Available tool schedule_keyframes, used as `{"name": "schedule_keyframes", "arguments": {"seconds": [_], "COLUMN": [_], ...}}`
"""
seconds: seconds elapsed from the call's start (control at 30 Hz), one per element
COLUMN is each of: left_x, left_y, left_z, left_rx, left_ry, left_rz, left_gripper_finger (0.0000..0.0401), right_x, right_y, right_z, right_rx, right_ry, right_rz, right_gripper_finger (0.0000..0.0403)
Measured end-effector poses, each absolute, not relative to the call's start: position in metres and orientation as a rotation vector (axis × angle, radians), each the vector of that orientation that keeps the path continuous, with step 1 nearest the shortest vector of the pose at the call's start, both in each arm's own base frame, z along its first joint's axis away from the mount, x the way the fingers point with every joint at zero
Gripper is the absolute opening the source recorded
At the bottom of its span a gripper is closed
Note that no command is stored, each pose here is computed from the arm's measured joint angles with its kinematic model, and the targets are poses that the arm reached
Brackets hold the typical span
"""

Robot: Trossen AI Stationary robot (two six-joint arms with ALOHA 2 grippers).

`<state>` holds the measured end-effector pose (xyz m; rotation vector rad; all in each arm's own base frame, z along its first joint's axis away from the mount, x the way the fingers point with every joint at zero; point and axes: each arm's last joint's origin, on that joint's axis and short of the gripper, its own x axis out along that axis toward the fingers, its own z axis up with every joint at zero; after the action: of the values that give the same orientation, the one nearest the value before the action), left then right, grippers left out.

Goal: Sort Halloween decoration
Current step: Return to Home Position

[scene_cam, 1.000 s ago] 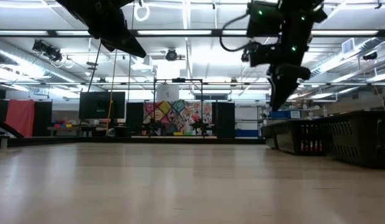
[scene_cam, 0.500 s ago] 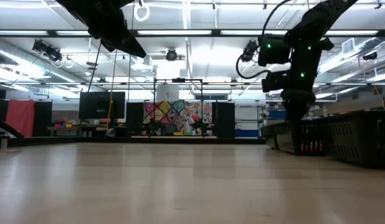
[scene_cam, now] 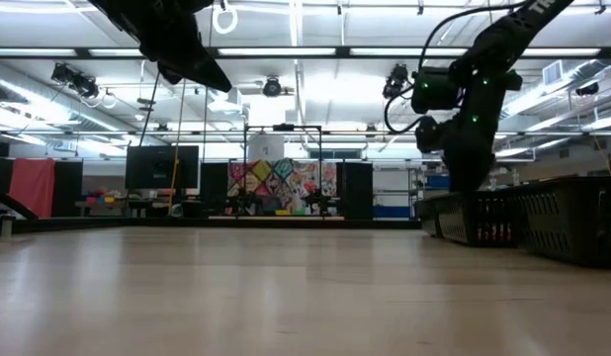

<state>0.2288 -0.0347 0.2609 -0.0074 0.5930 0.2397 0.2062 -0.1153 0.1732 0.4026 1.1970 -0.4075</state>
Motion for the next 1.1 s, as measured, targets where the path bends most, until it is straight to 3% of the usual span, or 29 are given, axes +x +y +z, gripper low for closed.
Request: {"name": "schedule_keyframes", "arguments": {"seconds": [0.17, 0.43, 0.7, 1.1], "left_x": [0.225, 0.180, 0.132, 0.091], "left_y": [-0.035, -0.022, -0.005, 0.009], "left_z": [0.267, 0.280, 0.252, 0.218], "left_rx": [-0.064, -0.120, -0.300, -0.503], "left_ry": [0.565, 0.421, 0.284, 0.023], "left_rz": [0.199, 0.202, 0.282, 0.425], "left_gripper_finger": [0.0000, 0.0000, 0.0000, 0.0000], "right_x": [0.203, 0.168, 0.121, 0.069], "right_y": [-0.117, -0.098, -0.073, -0.043], "right_z": [0.190, 0.248, 0.287, 0.277], "right_rx": [0.495, 0.440, 0.410, 0.468], "right_ry": [1.153, 0.799, 0.469, -0.021], "right_rz": [-0.388, -0.517, -0.607, -0.616], "right_gripper_finger": [0.0182, 0.0174, 0.0172, 0.0171]}}
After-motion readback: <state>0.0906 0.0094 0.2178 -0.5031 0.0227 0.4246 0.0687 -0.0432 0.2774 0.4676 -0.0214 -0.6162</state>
